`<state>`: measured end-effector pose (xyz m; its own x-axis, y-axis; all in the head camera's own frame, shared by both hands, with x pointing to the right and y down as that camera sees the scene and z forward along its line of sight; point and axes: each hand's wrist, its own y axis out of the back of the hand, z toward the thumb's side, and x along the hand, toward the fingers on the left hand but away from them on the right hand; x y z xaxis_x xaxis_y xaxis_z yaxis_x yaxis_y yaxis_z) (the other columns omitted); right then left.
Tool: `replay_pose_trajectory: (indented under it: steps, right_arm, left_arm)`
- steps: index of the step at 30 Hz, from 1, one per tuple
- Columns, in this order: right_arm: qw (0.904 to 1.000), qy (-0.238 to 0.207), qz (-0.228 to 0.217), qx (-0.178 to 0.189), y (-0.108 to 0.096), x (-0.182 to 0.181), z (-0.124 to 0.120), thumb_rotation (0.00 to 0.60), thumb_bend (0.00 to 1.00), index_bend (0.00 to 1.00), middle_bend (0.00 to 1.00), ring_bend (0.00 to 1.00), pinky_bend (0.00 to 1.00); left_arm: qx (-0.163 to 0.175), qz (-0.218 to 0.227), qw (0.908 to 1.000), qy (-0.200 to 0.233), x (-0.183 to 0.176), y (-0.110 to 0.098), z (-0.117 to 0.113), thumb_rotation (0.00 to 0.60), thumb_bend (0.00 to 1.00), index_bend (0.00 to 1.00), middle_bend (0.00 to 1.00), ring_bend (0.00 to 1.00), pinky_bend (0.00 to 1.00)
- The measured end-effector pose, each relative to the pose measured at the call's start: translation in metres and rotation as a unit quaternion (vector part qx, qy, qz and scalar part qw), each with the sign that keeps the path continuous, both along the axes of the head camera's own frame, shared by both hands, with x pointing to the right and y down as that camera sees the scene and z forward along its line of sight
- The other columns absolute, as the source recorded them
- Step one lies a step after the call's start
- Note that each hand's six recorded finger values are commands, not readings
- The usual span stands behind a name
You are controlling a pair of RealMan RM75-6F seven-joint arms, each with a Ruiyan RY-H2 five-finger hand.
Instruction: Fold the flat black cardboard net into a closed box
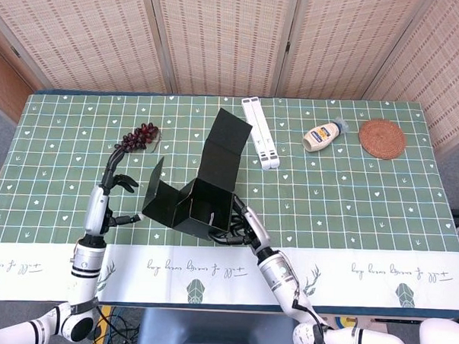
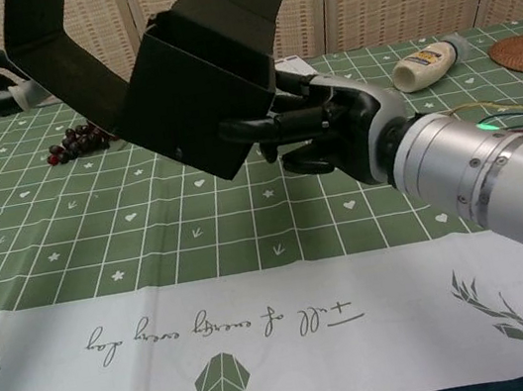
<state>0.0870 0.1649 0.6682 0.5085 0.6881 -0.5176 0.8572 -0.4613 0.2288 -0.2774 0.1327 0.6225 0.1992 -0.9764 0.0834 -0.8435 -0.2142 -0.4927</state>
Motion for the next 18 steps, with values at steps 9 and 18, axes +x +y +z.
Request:
replay_pose_trajectory:
  steps: [9,18]
  right_arm:
    - [0.9990,0.026,-0.036,0.012,0.000,-0.009,0.003,0.600,0.39,0.18,0.33,0.71,1.00]
    - [0.9939,0.065,-0.086,0.022,0.002,-0.010,0.009,0.600,0.39,0.18,0.33,0.71,1.00]
  left_arm:
    - [0.023,0.070,0.9964,-0.043,0.011,-0.001,-0.003,0.600,0.11,0.08,0.03,0.43,0.51]
    - [0.078,0.159,0.9795,-0.097,0.026,-0.002,0.003,0.600,0.11,0.16,0.05,0.44,0.51]
